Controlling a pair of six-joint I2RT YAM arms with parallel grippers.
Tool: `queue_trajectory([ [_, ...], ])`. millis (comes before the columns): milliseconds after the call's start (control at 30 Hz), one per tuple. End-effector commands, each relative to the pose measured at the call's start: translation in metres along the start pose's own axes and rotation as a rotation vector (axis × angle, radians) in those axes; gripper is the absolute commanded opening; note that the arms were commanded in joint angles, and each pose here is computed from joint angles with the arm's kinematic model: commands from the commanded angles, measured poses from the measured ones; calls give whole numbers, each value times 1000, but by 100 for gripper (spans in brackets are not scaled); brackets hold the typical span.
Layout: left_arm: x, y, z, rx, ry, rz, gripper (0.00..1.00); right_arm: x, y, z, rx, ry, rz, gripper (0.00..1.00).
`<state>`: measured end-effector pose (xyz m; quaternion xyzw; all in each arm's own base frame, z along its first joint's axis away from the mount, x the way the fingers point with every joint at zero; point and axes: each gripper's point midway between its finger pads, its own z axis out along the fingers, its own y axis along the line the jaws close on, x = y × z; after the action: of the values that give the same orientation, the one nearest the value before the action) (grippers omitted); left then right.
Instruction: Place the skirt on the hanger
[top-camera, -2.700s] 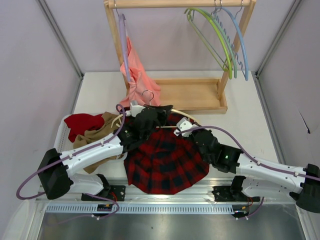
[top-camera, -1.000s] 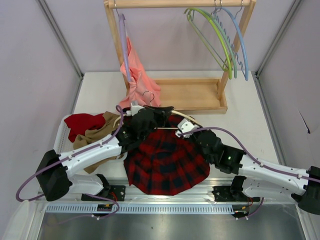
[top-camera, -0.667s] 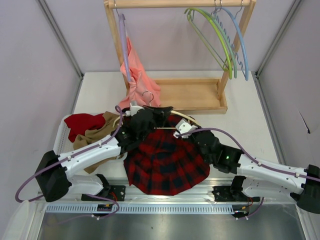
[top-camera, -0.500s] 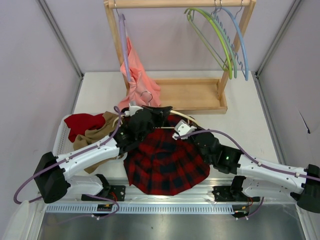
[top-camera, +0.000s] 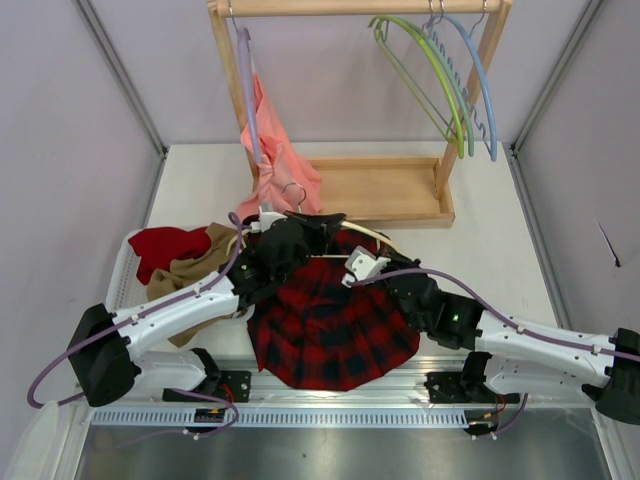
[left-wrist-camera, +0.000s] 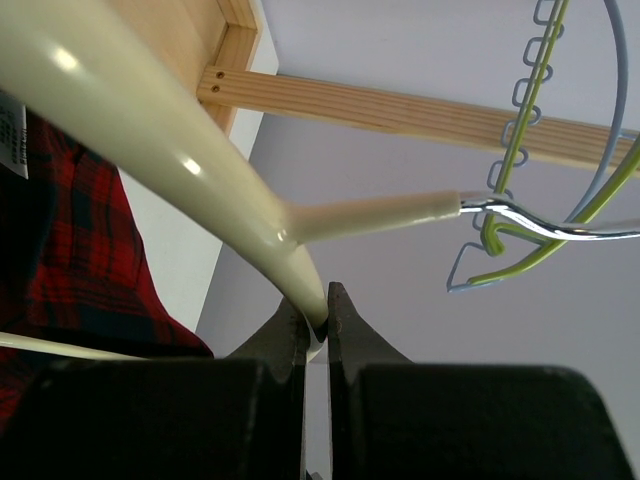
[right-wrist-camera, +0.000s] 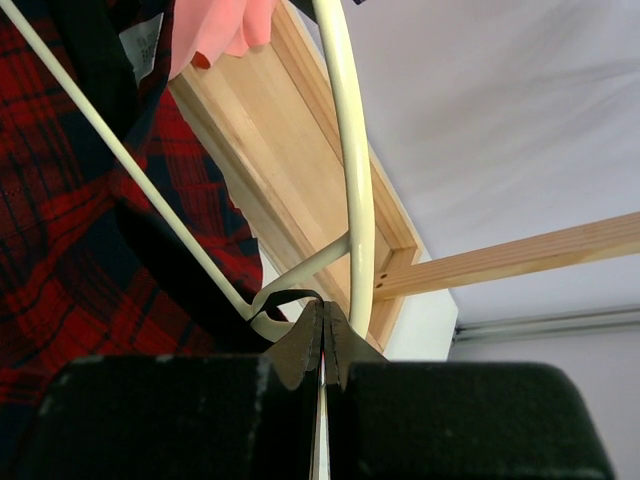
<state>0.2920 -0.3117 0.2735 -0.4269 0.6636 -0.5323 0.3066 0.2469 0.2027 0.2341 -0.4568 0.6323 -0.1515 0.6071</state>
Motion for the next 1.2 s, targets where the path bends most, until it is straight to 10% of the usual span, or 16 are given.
queue_trajectory([
  [0, -10, -17, -11, 50, -22, -9, 0, 27, -20, -9, 73, 142, -130, 0],
  [800, -16, -19, -18, 62, -30, -12, 0, 39, -44, -23, 162, 174, -316, 1],
  [1033, -22, -20, -21, 65, -43, -22, 0, 37, -39, -20, 110, 182, -173, 46],
  [1167, -20, -16, -18, 56, -25, -35, 0, 42, -44, -24, 112, 234, -38, 50],
])
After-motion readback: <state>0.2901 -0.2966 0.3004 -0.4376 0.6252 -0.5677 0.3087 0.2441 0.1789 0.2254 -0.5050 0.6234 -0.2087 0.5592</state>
